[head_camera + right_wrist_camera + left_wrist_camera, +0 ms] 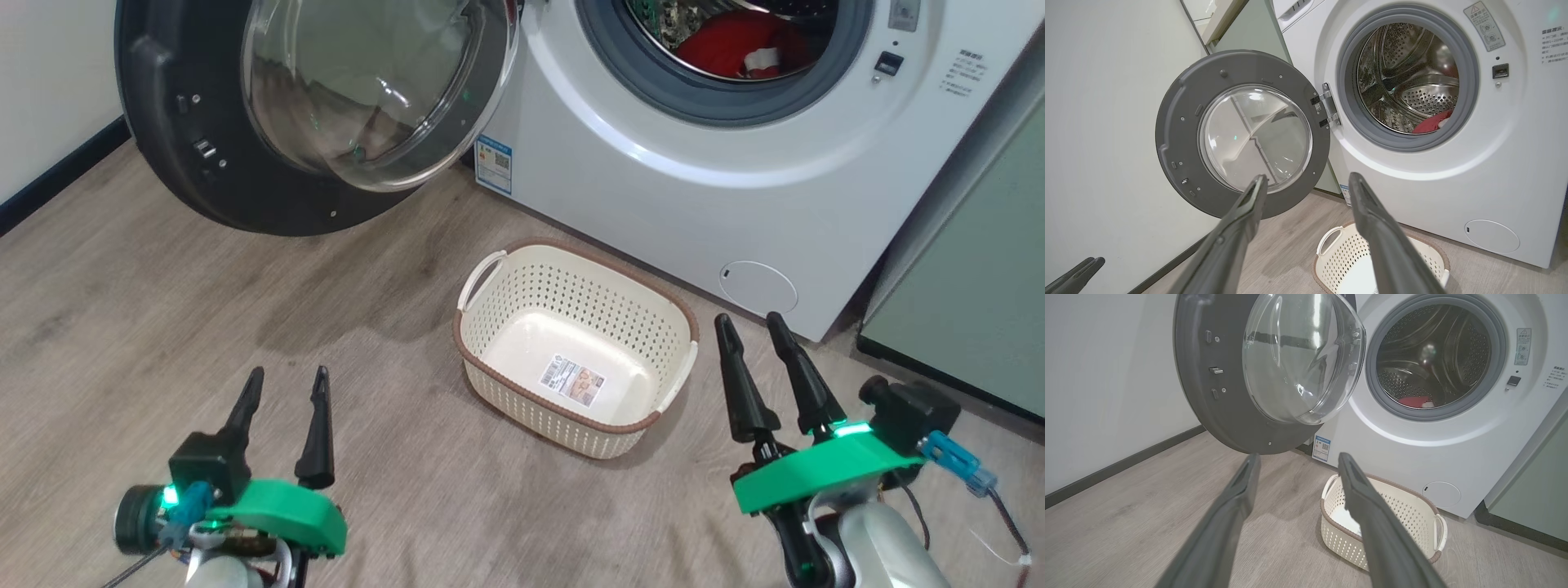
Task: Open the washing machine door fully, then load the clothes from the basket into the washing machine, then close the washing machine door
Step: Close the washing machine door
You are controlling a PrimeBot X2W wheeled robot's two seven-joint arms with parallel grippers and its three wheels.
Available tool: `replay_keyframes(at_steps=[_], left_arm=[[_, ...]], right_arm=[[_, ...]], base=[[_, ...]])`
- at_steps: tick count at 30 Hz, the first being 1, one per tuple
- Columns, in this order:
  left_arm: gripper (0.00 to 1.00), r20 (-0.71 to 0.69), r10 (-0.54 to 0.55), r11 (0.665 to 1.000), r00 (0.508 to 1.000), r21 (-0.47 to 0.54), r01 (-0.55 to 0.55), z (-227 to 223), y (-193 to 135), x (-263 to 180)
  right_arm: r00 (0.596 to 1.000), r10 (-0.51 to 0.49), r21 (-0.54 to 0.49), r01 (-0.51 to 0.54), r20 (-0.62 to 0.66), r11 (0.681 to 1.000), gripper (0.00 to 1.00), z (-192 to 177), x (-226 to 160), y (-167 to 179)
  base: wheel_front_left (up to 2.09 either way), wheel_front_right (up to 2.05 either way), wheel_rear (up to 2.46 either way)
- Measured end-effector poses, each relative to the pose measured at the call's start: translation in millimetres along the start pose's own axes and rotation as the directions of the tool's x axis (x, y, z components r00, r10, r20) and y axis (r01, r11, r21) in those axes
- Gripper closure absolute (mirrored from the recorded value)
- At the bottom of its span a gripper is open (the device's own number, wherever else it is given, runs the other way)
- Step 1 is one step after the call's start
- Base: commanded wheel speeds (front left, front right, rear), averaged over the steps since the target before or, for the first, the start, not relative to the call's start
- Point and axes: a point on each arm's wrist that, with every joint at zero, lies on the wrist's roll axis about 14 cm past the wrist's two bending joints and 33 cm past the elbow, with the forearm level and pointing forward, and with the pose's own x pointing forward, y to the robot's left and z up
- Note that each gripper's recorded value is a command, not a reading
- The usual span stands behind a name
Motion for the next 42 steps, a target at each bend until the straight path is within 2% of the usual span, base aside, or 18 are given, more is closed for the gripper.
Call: replay_keyframes(at_steps=[35, 36, 37, 38, 42], left_arm=[[0.00, 0.005, 0.041, 0.999, 0.999, -0.009, -0.041, 2, 9, -1], [0.31, 0.004, 0.042, 0.999, 0.999, -0.008, -0.042, 2, 10, -1], [0.78, 0.004, 0.042, 0.999, 0.999, -0.008, -0.042, 2, 10, -1], [1.00, 0.004, 0.043, 0.999, 0.999, -0.008, -0.043, 2, 10, -1], [1.00, 0.021, 0.049, 0.999, 0.999, -0.017, -0.048, 7, 11, 0]], right_arm=[[1.000, -0.002, -0.001, 0.002, -0.011, 1.000, 0.00, -3, 1, -1], [1.000, -0.002, -0.001, 0.002, -0.011, 1.000, 0.00, -4, 2, -1], [1.000, -0.001, 0.000, 0.001, -0.012, 1.000, 0.00, -4, 2, -1], [1.000, -0.001, 0.000, 0.001, -0.012, 1.000, 0.00, -4, 2, -1], [1.000, -0.005, -0.007, 0.005, -0.014, 1.000, 0.00, -5, 3, -4]], base=[[0.00, 0.00, 0.00], [0.00, 0.00, 0.00], [0.00, 0.00, 0.00], [0.00, 0.00, 0.00], [0.00, 0.00, 0.00]])
